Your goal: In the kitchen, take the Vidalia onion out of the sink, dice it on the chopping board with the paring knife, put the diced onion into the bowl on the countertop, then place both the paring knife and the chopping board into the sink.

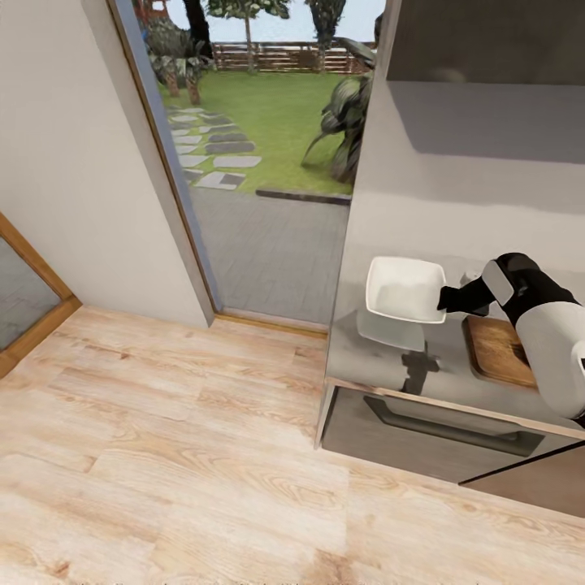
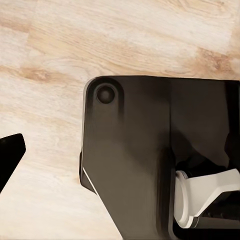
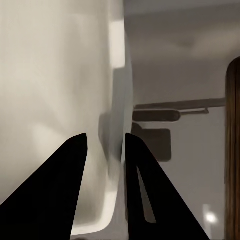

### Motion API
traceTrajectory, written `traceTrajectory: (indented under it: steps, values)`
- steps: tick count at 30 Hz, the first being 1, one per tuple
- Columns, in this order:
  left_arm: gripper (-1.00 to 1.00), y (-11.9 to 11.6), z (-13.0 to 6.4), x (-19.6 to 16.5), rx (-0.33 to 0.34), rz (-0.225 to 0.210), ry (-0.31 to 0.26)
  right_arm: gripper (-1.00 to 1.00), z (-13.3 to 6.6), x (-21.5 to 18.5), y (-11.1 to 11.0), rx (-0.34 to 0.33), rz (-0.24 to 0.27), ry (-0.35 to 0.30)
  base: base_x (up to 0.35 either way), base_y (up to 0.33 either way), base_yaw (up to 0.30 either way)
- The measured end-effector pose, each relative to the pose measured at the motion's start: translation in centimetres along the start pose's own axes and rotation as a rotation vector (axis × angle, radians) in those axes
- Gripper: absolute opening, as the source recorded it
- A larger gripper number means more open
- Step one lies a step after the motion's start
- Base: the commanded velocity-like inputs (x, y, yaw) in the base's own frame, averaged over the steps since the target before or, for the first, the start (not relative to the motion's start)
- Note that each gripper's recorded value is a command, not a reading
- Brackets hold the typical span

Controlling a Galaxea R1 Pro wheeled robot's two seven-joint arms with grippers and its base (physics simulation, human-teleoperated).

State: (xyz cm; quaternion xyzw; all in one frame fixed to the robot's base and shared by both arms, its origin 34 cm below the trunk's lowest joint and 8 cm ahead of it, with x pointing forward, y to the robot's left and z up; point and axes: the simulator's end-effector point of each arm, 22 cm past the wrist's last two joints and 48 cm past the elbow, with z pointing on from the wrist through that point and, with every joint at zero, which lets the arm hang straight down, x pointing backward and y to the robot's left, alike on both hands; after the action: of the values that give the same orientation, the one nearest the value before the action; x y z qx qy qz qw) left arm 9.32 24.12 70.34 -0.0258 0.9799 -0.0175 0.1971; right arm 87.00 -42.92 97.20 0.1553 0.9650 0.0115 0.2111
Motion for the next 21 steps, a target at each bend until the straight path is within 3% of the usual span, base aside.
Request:
traceTrajectory:
  steps: [21]
  values:
    - [1.00, -0.1, -0.1, 0.3, 0.002, -0.003, 0.008, -1.00, 0.2, -0.1, 1.3, -0.030, 0.001, -0.005, 0.000, 0.000, 0.000]
